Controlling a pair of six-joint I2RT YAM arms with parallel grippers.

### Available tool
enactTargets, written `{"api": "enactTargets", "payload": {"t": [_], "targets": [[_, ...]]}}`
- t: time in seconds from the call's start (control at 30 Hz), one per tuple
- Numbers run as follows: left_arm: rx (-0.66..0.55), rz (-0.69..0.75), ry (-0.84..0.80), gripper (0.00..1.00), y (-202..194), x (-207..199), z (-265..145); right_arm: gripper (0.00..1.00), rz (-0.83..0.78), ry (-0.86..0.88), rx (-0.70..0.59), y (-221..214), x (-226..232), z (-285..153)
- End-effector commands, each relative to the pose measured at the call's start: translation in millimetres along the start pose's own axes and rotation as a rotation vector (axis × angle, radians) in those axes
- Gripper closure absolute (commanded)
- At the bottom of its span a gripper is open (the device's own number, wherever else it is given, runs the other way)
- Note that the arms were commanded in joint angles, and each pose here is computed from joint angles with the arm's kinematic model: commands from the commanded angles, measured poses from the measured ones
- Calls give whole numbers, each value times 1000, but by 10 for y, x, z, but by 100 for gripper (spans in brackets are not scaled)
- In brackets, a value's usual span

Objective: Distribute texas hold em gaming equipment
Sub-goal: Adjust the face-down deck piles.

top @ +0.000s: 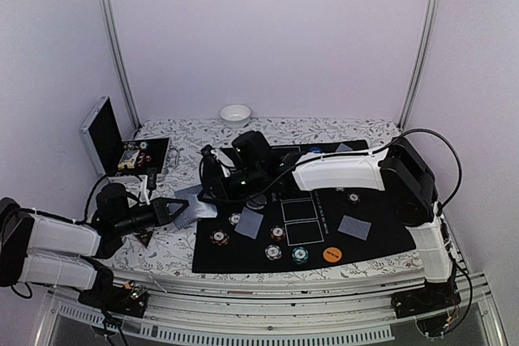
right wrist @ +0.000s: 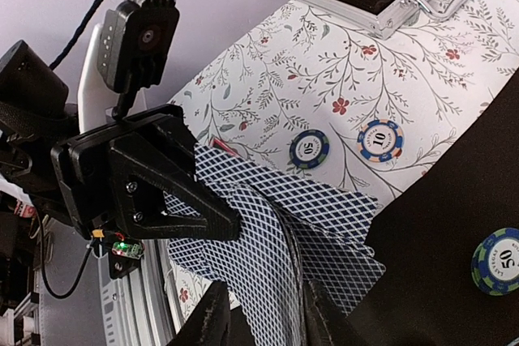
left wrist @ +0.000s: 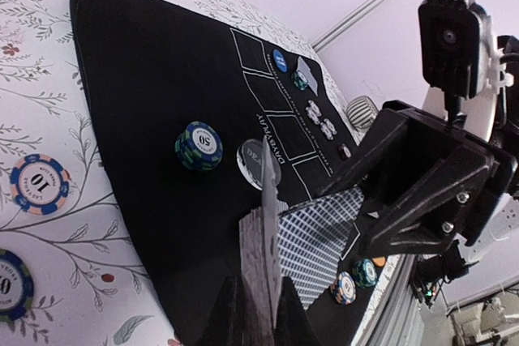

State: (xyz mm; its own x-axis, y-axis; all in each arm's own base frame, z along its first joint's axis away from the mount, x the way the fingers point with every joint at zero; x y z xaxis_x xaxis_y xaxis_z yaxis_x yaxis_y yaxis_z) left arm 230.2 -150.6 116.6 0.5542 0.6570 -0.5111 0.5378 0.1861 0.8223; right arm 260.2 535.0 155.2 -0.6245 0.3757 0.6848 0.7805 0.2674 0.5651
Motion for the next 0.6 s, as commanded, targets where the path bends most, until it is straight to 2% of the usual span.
{"api": "enactTargets", "payload": {"t": [0.0, 0.1, 0.2, 0.3, 0.33, 0.57], "targets": [[-18, 27, -41, 100, 56, -63, 2, 66, -11, 85, 20, -4, 150, 74], [-19, 27, -31, 100, 54, -55, -5, 67, 31, 91, 41, -18, 31, 124], [-8, 20, -14, 100, 33, -23, 3, 78, 66, 85, 56, -37, -81, 168], [18, -1, 16, 100, -25, 39, 22, 94, 73, 80, 61, -33, -126, 190], [33, -9, 26, 100, -58, 67, 34, 96, 78, 73, 72, -80, -187, 241], [114, -62, 40, 100, -254, 200, 133, 97, 95, 56, 104, -172, -388, 452]]}}
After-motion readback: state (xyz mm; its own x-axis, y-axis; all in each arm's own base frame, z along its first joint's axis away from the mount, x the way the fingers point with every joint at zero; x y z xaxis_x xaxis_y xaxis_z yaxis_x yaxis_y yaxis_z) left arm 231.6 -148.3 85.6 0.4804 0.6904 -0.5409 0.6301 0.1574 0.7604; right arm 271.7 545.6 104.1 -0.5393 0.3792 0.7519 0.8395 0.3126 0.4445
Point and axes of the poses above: each gripper's point midway between its finger pads, its own z axis out along the fingers, its own x axis along the line the jaws close on, y = z × x, the point moved 4 cm from there along -z, back along the fingers, and after that the axes turned 14 degrees about z, right-handed, at the moved point
